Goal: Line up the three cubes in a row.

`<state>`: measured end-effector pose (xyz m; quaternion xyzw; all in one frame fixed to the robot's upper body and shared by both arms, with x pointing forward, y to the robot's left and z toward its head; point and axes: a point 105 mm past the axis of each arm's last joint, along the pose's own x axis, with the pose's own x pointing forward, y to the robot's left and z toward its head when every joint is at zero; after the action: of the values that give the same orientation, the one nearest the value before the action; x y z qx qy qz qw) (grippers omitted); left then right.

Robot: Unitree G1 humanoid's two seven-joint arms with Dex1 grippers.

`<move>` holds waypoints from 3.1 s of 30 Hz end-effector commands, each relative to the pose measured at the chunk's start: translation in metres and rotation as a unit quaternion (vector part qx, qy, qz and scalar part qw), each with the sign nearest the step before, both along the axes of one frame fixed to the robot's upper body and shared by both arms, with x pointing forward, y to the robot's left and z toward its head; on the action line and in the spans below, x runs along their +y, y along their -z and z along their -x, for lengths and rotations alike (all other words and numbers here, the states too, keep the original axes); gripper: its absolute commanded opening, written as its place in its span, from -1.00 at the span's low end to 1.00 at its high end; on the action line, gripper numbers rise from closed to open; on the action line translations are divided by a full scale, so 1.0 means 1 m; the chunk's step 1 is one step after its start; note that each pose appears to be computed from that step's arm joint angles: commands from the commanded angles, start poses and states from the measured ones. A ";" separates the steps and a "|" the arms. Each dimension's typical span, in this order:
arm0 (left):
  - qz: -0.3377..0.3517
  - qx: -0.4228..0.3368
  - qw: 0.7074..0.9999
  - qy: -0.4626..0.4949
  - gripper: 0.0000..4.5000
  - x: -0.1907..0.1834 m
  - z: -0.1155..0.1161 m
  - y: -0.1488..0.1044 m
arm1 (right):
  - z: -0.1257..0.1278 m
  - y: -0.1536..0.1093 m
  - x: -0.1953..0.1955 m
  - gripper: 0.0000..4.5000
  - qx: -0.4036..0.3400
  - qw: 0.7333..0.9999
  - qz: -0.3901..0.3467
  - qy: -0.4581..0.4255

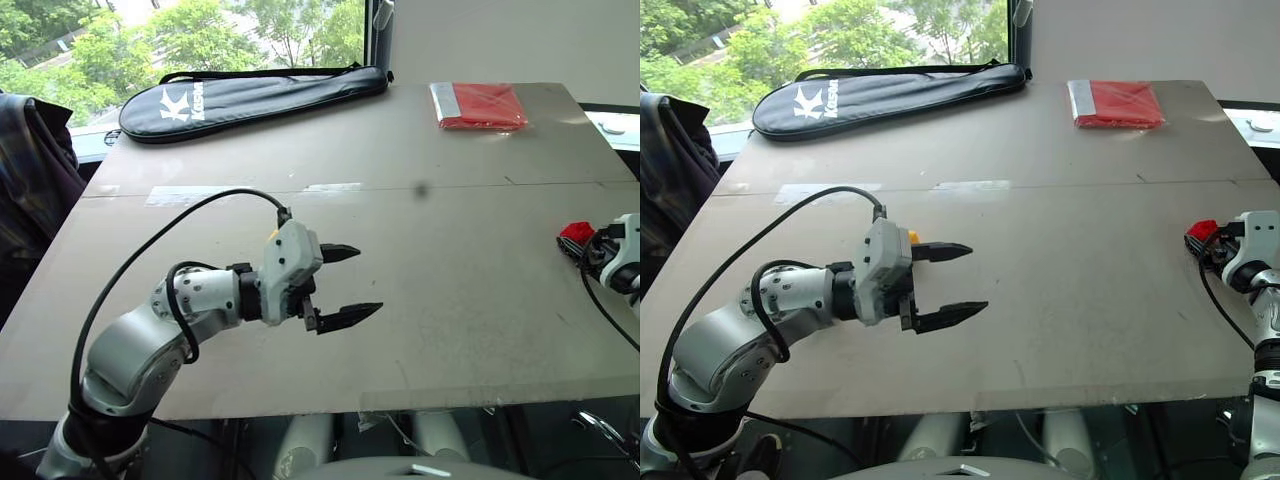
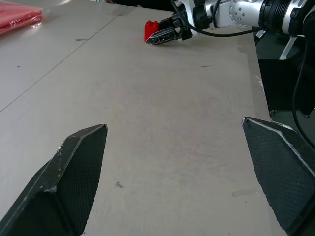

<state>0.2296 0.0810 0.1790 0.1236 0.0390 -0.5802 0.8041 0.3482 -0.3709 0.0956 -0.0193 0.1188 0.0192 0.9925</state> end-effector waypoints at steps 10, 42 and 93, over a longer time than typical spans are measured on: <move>-0.003 -0.031 0.999 0.006 1.00 0.001 0.006 -0.002 | 0.002 -0.028 0.067 -0.42 -0.033 0.969 0.063 -0.235; -0.058 -0.058 0.995 0.063 1.00 0.022 0.020 0.015 | 0.046 0.005 0.206 -0.42 0.006 0.667 0.153 -0.729; 0.010 -0.056 0.781 -0.622 1.00 0.177 0.057 0.103 | 0.108 -0.078 0.186 0.98 -0.190 0.701 -0.075 -0.684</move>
<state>0.1698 0.2549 0.0731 0.0858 0.0706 0.0344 0.9932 0.2469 -0.1882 0.1647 -0.0098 -0.1071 0.6729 0.7319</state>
